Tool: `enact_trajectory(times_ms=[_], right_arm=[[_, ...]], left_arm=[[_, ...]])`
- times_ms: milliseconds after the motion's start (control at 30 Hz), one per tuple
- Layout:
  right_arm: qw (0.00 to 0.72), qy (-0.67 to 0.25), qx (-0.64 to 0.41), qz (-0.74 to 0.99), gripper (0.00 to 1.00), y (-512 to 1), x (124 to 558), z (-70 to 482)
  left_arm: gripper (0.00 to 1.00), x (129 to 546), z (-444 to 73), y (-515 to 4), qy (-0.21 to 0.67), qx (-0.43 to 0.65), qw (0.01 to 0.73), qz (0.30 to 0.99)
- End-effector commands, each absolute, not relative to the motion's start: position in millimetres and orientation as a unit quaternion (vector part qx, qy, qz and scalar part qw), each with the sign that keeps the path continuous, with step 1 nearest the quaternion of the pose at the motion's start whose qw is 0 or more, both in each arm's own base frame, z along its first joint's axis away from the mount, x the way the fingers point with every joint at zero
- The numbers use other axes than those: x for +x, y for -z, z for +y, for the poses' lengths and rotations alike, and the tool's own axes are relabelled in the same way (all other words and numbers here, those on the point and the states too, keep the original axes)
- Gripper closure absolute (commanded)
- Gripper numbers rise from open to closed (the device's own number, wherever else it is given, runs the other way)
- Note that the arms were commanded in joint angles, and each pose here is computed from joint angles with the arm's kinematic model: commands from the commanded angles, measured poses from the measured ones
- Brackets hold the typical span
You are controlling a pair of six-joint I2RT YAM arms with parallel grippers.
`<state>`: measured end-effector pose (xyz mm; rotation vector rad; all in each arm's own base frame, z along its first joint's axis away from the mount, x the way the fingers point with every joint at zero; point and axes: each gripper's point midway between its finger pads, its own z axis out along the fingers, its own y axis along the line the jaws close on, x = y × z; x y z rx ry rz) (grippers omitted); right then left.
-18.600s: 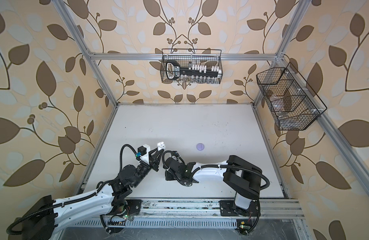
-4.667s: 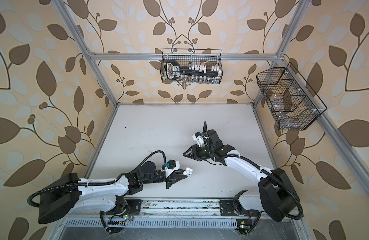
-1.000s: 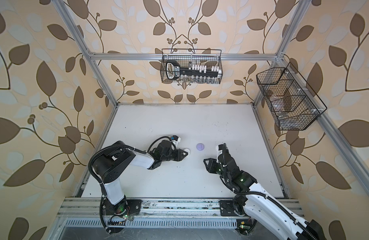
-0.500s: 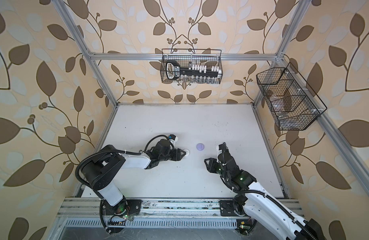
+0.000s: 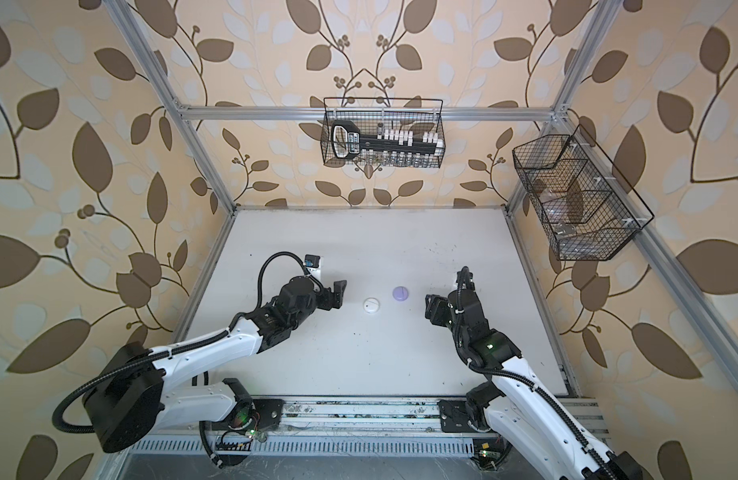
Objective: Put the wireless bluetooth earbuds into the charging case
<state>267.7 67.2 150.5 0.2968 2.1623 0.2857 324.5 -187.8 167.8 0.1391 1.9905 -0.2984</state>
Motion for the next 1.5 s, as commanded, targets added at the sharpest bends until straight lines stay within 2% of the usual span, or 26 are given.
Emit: enact_trajectory(times_ms=[0,200,400,467,600,800,1033,1133,1333,1467], right_arm=[[0.496,-0.058,0.144,0.855,0.25,-171,281,39],[0.52,-0.031,0.198,0.83,0.21,-182,290,4],[0.567,0.017,0.18,0.803,0.2,-189,292,-13],[0.592,0.028,0.167,0.788,0.2,-191,289,-14],[0.617,0.043,0.142,0.773,0.2,-186,281,-15],[0.618,0.078,0.116,0.774,0.2,-167,282,-17],[0.644,0.111,0.091,0.752,0.2,-156,288,-14],[0.636,0.132,0.079,0.756,0.2,-149,296,-18],[0.644,0.145,0.056,0.749,0.2,-147,311,-19],[0.659,0.117,0.061,0.741,0.21,-150,320,-23]], left_arm=[[0.01,328,-128,-182,-0.022,0.038,0.581,0.813],[0.01,319,-62,-193,-0.044,-0.058,0.66,0.748],[0.01,327,-36,-182,-0.096,-0.052,0.661,0.742],[0.02,331,-32,-176,-0.121,-0.039,0.647,0.751],[0.01,329,-19,-160,-0.118,-0.046,0.634,0.763],[0.01,334,15,-130,-0.103,-0.096,0.617,0.774],[0.01,357,16,-106,-0.057,-0.066,0.61,0.788],[0.01,374,2,-83,-0.028,-0.023,0.562,0.826],[0.01,379,10,-80,-0.022,-0.04,0.551,0.833],[0.01,381,15,-78,-0.021,-0.05,0.543,0.838]])
